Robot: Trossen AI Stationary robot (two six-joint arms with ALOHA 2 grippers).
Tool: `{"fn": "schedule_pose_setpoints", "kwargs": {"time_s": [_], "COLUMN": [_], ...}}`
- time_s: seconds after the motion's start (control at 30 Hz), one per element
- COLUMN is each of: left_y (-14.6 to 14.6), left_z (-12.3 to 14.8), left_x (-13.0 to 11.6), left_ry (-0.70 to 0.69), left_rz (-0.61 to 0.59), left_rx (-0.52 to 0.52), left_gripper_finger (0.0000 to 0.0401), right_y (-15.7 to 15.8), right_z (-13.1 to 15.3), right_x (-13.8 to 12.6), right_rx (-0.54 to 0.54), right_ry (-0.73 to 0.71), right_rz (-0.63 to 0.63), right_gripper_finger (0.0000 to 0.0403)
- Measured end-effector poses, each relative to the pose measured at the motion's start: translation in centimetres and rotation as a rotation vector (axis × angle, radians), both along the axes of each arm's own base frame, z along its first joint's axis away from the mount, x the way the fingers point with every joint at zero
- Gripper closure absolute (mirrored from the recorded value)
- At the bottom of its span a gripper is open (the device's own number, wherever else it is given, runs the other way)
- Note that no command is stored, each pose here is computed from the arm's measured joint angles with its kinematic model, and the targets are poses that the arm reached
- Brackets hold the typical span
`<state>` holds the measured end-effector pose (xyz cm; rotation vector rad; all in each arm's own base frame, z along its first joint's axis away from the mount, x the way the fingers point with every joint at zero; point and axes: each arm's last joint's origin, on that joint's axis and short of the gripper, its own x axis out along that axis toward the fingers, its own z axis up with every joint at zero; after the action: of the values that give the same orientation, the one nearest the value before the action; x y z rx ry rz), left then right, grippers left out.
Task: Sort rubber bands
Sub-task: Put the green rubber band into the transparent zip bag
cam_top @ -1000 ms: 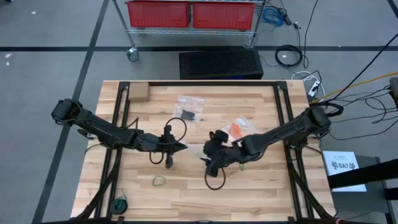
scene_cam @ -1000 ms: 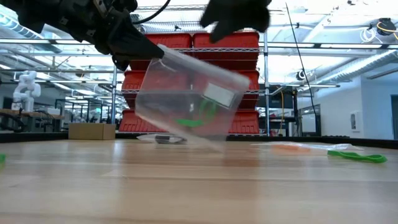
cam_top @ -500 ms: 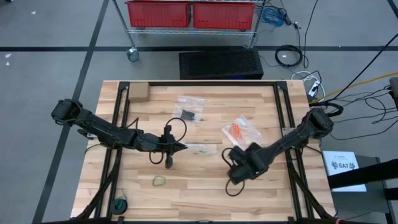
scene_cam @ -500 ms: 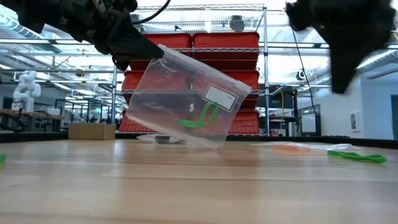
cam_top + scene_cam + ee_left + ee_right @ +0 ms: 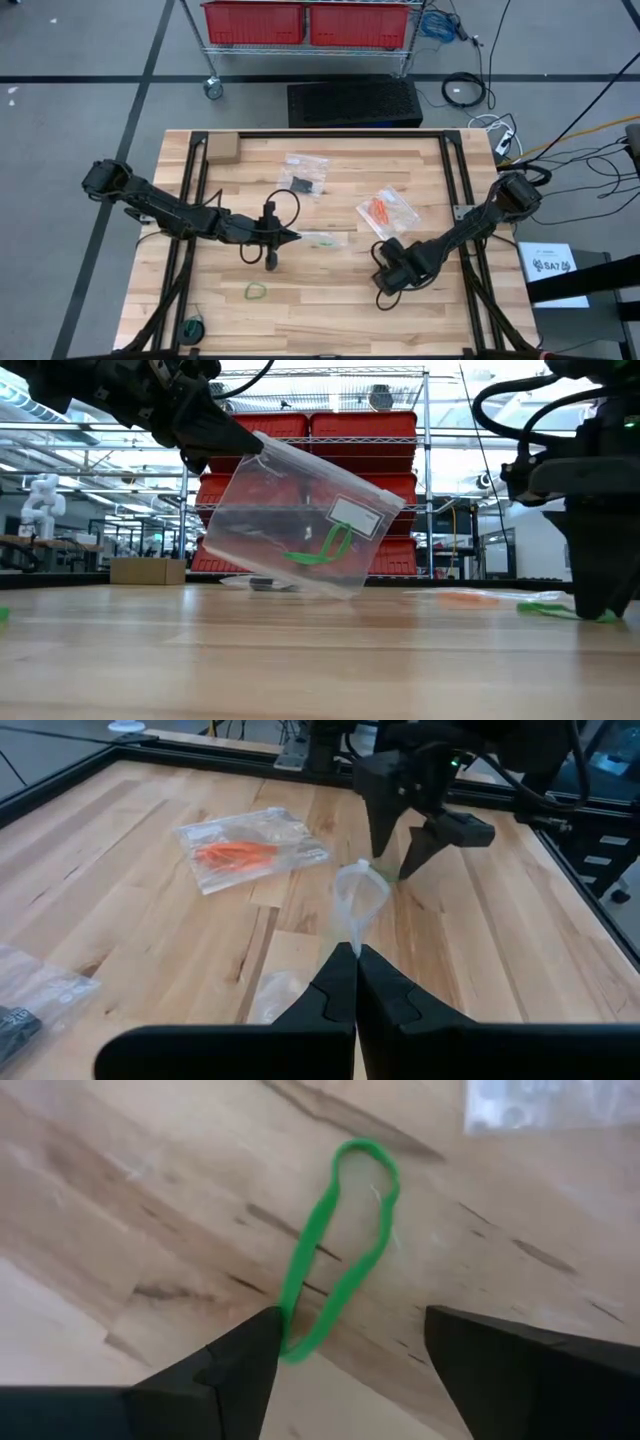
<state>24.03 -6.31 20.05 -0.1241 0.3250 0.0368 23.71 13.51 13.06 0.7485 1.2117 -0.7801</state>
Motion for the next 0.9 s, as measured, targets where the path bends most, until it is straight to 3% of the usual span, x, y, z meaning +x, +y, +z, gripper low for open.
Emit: {"fn": "schedule_pose_setpoints", "kwargs": {"time_s": [0.1, 0.2, 0.43, 0.57, 0.73, 0.9], "left_y": [0.0, 0.0, 0.0, 0.0, 0.0, 0.0], "left_z": [0.0, 0.0, 0.0, 0.0, 0.0, 0.0], "left_x": [0.0, 0.0, 0.0, 0.0, 0.0, 0.0], "left_ry": [0.000, 0.000, 0.001, 0.001, 0.001, 0.002], "left_rz": [0.000, 0.000, 0.001, 0.000, 0.001, 0.001], "left_rx": [0.000, 0.000, 0.000, 0.001, 0.000, 0.001], "left_gripper_finger": [0.0401, 0.0401, 0.0401, 0.0401, 0.0401, 0.0401], "right_y": [-0.1, -0.2, 0.0, 0.9, 2.3, 2.9], "right_z": [-0.1, -0.1, -0.1, 0.9, 4.6, 9.1], "right_x": [-0.2, -0.2, 0.2, 1.0, 3.5, 6.1], "right_rx": [-0.011, -0.024, -0.076, -0.080, -0.109, -0.252], "right_ry": [0.019, 0.013, -0.038, -0.069, -0.176, -0.327], "right_rz": [-0.037, -0.028, 0.041, 0.126, 0.260, 0.401], "right_gripper_finger": [0.0176, 0.0216, 0.0385, 0.0394, 0.0401, 0.0402]}}
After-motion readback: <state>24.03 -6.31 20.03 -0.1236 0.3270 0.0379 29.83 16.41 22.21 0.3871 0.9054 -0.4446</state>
